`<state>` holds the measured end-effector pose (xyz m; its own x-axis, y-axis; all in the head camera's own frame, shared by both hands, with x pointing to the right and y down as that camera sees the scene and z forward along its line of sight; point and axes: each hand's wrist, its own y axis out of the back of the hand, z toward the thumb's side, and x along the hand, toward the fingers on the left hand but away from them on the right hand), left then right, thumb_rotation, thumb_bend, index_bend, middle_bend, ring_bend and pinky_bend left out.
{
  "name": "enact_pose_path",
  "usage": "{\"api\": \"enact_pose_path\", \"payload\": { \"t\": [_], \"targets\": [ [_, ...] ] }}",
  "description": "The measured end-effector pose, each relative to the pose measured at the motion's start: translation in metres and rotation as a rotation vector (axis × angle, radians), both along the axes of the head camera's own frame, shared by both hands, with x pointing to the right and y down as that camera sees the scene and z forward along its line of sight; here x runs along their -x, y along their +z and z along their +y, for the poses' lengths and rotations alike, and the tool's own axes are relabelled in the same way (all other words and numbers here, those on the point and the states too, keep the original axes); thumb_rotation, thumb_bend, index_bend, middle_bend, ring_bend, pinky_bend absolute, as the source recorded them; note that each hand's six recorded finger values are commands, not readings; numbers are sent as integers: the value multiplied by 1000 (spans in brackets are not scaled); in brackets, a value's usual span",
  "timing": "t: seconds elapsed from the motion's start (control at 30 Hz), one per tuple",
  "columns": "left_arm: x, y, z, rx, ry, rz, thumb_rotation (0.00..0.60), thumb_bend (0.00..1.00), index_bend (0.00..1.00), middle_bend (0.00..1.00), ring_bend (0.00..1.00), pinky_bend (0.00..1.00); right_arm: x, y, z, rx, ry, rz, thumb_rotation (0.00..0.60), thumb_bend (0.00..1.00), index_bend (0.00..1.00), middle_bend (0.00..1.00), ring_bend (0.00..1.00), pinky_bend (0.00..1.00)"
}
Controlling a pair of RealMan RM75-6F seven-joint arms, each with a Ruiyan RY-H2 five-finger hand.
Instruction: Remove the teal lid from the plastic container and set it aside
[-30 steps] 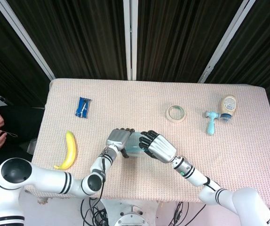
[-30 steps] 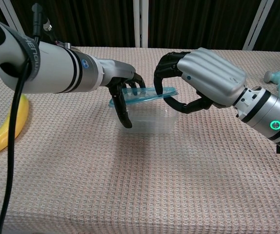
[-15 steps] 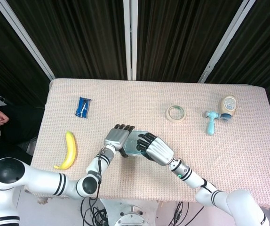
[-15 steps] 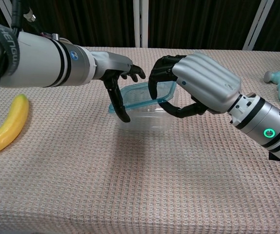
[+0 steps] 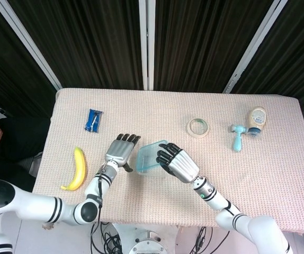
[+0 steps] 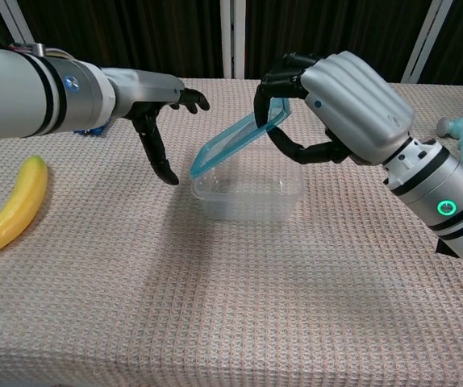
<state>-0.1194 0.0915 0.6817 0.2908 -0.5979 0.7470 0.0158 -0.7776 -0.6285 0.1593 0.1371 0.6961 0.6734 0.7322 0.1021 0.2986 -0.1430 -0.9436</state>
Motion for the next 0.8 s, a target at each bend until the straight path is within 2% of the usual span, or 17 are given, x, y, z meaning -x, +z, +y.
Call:
{"api": "enact_pose_path", "payload": {
  "t": [0.23,0.47,0.63,0.8],
  "targets": [
    [30,-6,-16,-77,-32,-31,600,0,0,22,0,0,-9,-16,-26,-66,86,-44,600,520,846,457,285,372],
    [72,-12,-32,-133,-105,-66,600,0,0,21,0,0,-25,-27,-56,-110,187,-60,600,520,869,467,298,371],
    [105,-15,-40,-174,-153,-100,600,0,0,21,0,0,-40,-29,-79,-118,267,-47,600,520,876,473,303,370],
    [143,-16,-41,-195,-223,-125,600,0,0,21,0,0,-50,-20,-96,-89,308,9,600,520,874,472,298,367]
  ]
}}
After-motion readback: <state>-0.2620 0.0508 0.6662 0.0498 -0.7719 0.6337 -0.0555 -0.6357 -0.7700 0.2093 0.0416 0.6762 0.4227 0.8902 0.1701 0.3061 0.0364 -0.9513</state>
